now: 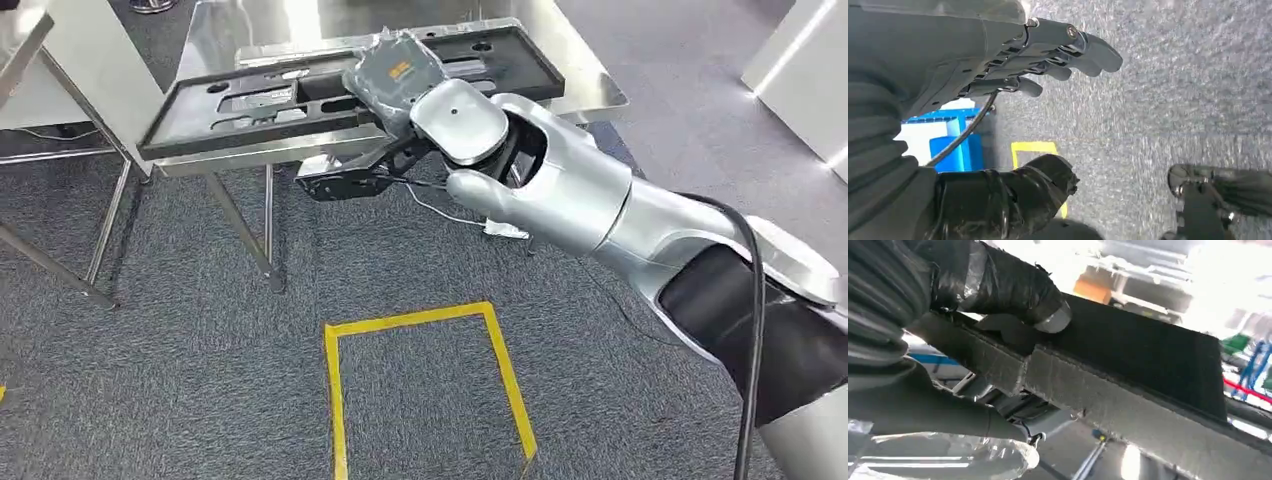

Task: Take the parts from the cabinet and place them on the table.

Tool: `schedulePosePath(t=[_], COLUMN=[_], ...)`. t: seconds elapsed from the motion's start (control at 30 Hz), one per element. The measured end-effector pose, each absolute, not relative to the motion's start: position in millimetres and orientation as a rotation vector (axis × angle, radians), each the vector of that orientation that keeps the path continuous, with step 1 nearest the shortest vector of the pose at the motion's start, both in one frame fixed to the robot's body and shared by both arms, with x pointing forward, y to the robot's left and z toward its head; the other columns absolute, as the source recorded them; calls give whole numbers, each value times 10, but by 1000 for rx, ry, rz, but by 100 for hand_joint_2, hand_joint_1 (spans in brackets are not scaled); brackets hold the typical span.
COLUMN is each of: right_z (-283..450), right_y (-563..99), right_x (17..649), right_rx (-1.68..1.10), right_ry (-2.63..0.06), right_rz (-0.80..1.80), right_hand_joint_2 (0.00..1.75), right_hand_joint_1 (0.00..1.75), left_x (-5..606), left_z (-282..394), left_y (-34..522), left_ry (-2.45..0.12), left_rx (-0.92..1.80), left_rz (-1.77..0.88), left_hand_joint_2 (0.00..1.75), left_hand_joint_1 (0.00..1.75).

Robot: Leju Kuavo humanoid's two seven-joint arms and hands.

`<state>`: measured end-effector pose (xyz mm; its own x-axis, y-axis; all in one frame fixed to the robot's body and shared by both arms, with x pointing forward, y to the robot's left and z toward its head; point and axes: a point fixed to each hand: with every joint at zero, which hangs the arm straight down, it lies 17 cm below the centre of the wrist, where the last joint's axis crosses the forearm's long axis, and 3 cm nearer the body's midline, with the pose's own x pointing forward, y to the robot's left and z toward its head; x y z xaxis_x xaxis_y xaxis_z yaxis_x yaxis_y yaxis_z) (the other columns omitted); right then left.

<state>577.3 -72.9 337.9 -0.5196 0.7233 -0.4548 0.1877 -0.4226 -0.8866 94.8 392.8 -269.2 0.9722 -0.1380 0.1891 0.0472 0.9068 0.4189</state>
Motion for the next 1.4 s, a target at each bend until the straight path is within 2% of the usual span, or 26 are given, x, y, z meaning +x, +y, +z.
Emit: schedulePosePath(t=[0.57, 1.4], right_z=[3438, 3388], right_y=[-103, -289], right_x=[5727, 5928], right_rx=[-1244, -1260], right_ry=[-1553, -1466], right_rz=[2015, 2003], right_hand_joint_2=[175, 175], right_hand_joint_1=[175, 175], left_x=[888, 850], left_z=[-2710, -2726], left_y=[3911, 3847], left_ry=[-190, -170], left_rx=[410, 399], left_rz=[-101, -106], left_hand_joint_2=[175, 175], left_hand_joint_1=[0, 0])
